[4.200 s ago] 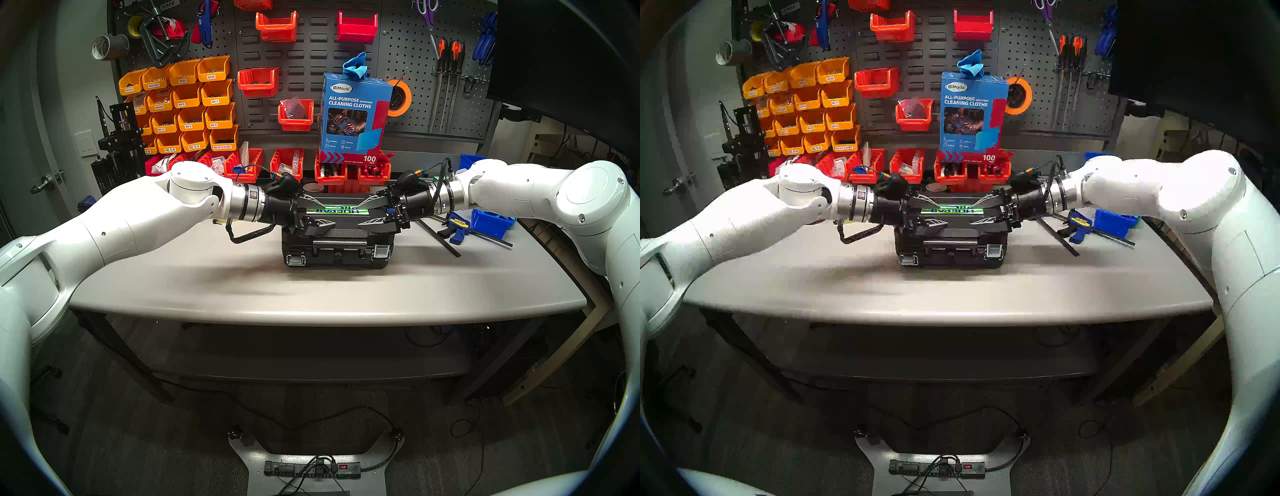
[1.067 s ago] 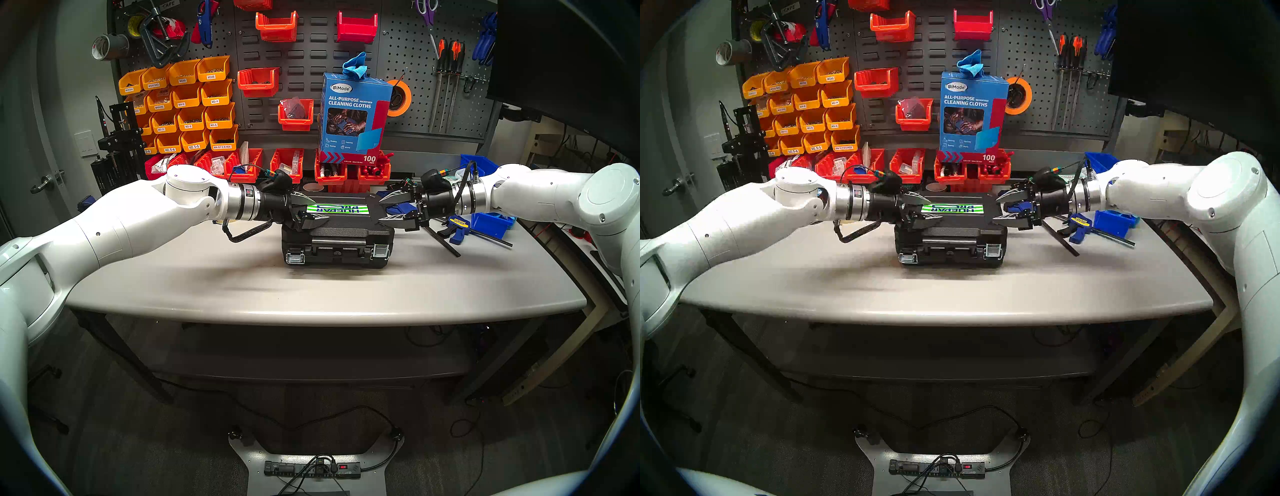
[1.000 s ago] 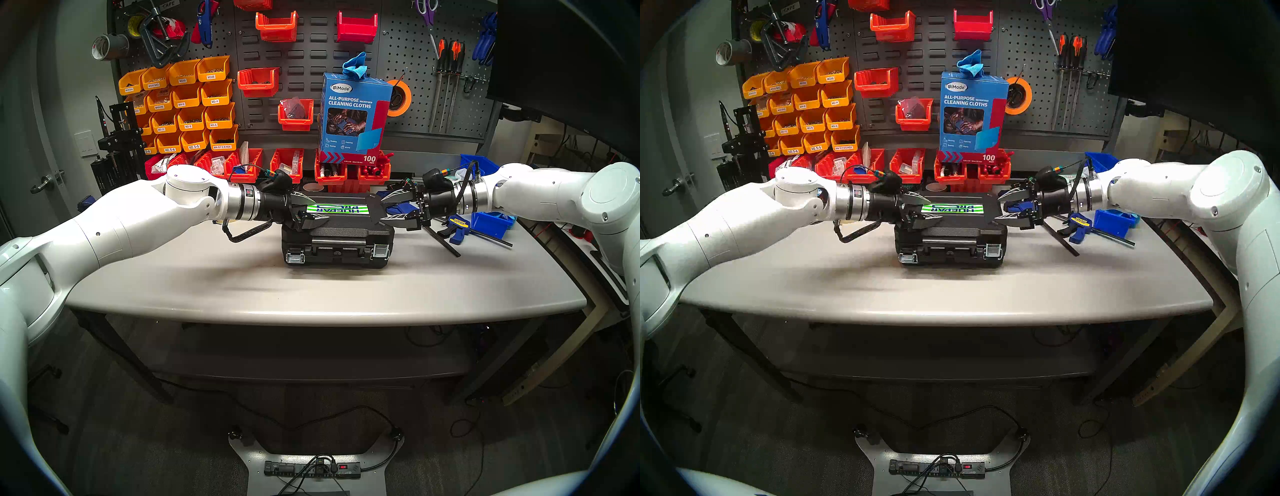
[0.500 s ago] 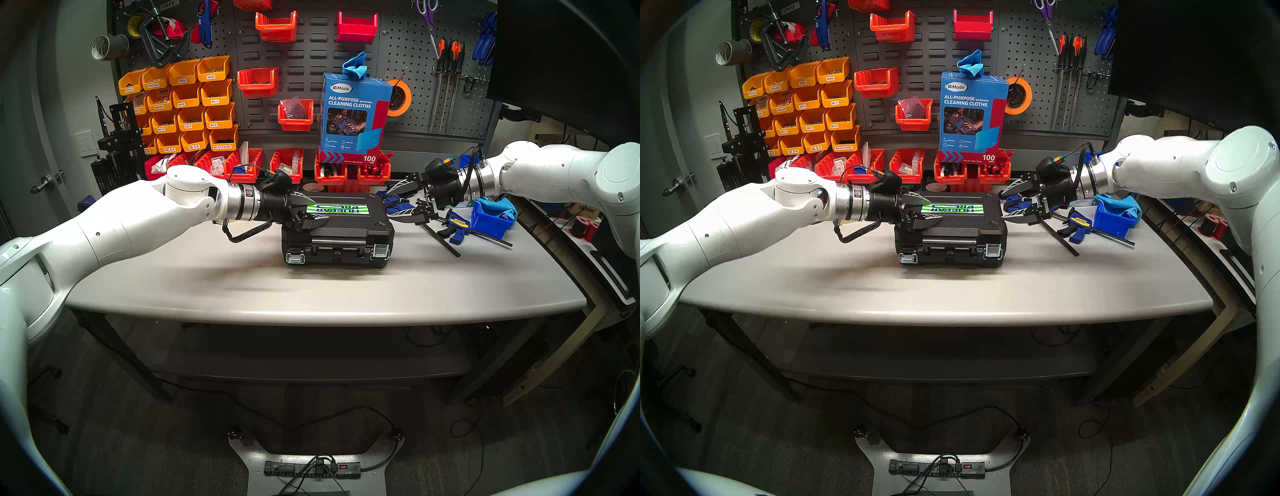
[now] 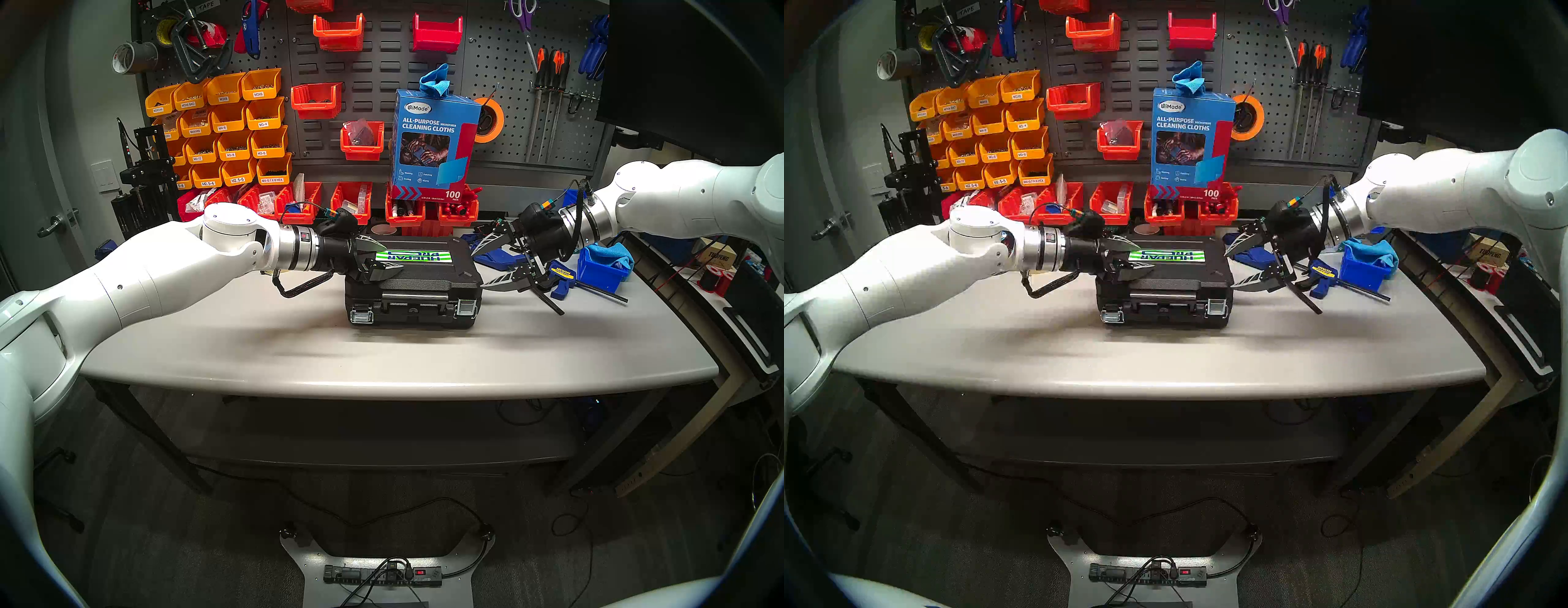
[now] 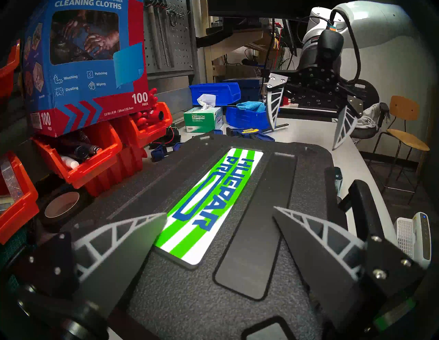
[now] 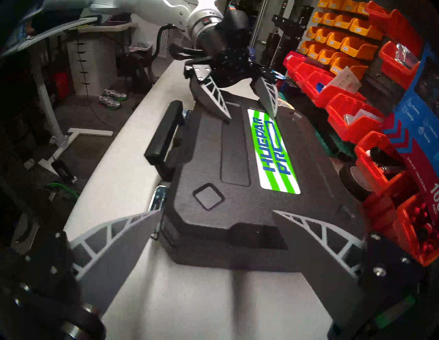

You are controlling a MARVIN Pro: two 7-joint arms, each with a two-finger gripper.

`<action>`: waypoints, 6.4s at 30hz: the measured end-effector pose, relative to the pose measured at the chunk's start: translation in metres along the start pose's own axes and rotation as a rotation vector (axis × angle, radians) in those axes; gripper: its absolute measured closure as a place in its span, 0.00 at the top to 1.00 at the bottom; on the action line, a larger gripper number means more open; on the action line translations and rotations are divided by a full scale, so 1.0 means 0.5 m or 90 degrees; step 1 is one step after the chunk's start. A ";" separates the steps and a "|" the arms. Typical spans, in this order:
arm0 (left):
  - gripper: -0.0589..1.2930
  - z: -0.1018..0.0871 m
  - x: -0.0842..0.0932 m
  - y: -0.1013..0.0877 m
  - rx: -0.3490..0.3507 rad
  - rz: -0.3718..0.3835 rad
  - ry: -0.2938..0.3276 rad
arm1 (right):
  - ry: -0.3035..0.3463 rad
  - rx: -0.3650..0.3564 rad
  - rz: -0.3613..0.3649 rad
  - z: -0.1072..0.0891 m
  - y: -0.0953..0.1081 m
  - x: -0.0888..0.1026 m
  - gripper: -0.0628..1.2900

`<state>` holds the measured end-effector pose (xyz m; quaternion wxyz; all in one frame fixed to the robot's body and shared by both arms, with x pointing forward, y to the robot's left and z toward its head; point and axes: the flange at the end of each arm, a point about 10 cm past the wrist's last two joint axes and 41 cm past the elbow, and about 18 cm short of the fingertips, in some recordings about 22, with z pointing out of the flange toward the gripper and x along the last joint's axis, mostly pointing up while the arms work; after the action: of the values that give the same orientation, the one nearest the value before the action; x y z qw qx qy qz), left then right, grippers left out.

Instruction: Open the tool box

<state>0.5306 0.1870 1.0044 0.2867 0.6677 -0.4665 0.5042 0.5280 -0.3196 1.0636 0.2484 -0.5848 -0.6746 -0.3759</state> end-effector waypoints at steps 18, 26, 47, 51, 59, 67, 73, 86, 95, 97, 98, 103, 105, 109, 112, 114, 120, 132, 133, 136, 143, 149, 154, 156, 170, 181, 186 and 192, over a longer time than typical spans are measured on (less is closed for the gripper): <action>0.94 0.000 0.000 0.000 0.000 0.001 0.000 | -0.040 0.113 -0.022 -0.009 -0.045 0.095 0.96; 0.94 0.000 0.001 0.000 0.000 0.002 -0.002 | -0.069 0.179 -0.008 0.005 -0.080 0.112 0.96; 0.94 0.000 0.003 0.000 -0.001 0.005 -0.005 | -0.119 0.170 -0.023 0.082 -0.093 0.140 0.96; 0.94 0.000 0.003 0.000 -0.001 0.005 -0.005 | -0.137 0.169 -0.028 0.092 -0.094 0.142 0.96; 0.94 0.000 0.004 0.000 -0.001 0.006 -0.006 | -0.176 0.166 -0.030 0.095 -0.101 0.136 0.96; 0.94 0.000 0.004 0.000 -0.001 0.006 -0.006 | -0.190 0.151 -0.028 0.091 -0.102 0.134 0.96; 0.94 0.000 0.004 0.000 -0.001 0.006 -0.006 | -0.191 0.132 -0.033 0.087 -0.092 0.143 0.96; 0.94 0.001 0.004 0.000 -0.001 0.006 -0.007 | -0.219 0.124 -0.053 0.080 -0.077 0.160 0.96; 0.94 0.001 0.004 -0.001 0.000 0.006 -0.007 | -0.276 0.133 -0.069 0.088 -0.083 0.165 0.96; 0.94 0.000 0.004 -0.001 0.000 0.006 -0.007 | -0.284 0.132 -0.070 0.091 -0.084 0.164 0.96; 0.94 0.000 0.004 -0.001 0.000 0.006 -0.007 | -0.286 0.130 -0.071 0.092 -0.084 0.164 0.96; 0.94 0.000 0.004 -0.002 0.001 0.006 -0.008 | -0.296 0.126 -0.075 0.097 -0.082 0.165 0.96; 0.94 -0.001 0.004 -0.003 0.002 0.006 -0.008 | -0.299 0.123 -0.077 0.102 -0.079 0.166 0.96; 0.94 -0.004 0.003 -0.005 0.005 0.006 -0.009 | -0.303 0.119 -0.080 0.110 -0.073 0.167 0.96; 0.94 -0.006 0.003 -0.007 0.006 0.006 -0.009 | -0.307 0.116 -0.083 0.116 -0.069 0.168 0.96; 0.94 -0.008 0.002 -0.008 0.007 0.006 -0.010 | -0.312 0.115 -0.087 0.120 -0.066 0.170 0.96; 0.94 -0.010 0.002 -0.010 0.010 0.005 -0.010 | -0.332 0.117 -0.100 0.137 -0.063 0.176 0.96; 0.94 -0.011 0.001 -0.010 0.010 0.004 -0.010 | -0.378 0.124 -0.112 0.176 -0.079 0.178 0.96; 0.94 -0.011 0.001 -0.010 0.010 0.004 -0.010 | -0.379 0.123 -0.112 0.177 -0.080 0.178 0.96; 0.94 -0.012 0.000 -0.011 0.010 0.004 -0.010 | -0.383 0.117 -0.112 0.178 -0.081 0.178 0.96; 0.94 -0.012 0.000 -0.011 0.009 0.002 -0.009 | -0.384 0.109 -0.105 0.181 -0.086 0.171 0.96; 0.94 -0.012 -0.002 -0.009 0.006 -0.001 -0.006 | -0.384 0.100 -0.088 0.183 -0.095 0.153 0.96; 0.94 -0.012 -0.002 -0.009 0.005 -0.002 -0.005 | -0.383 0.093 -0.073 0.182 -0.103 0.140 0.98; 0.94 -0.012 -0.003 -0.009 0.004 -0.002 -0.005 | -0.380 0.088 -0.069 0.182 -0.104 0.138 0.98; 0.94 -0.011 -0.002 -0.008 0.003 -0.002 -0.004 | -0.358 0.075 -0.052 0.175 -0.096 0.129 0.98; 0.94 -0.011 0.000 -0.009 0.004 0.000 -0.006 | -0.340 0.141 -0.053 0.146 -0.072 0.136 0.98; 0.94 -0.011 0.000 -0.009 0.004 0.001 -0.007 | -0.330 0.149 -0.059 0.140 -0.054 0.145 0.98; 0.94 -0.011 0.000 -0.009 0.004 0.001 -0.007 | -0.307 0.135 -0.068 0.134 -0.029 0.159 0.98</action>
<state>0.5326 0.1935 1.0067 0.2813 0.6711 -0.4672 0.5022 0.5055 -0.2189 1.0824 0.1202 -0.5917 -0.7798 -0.1656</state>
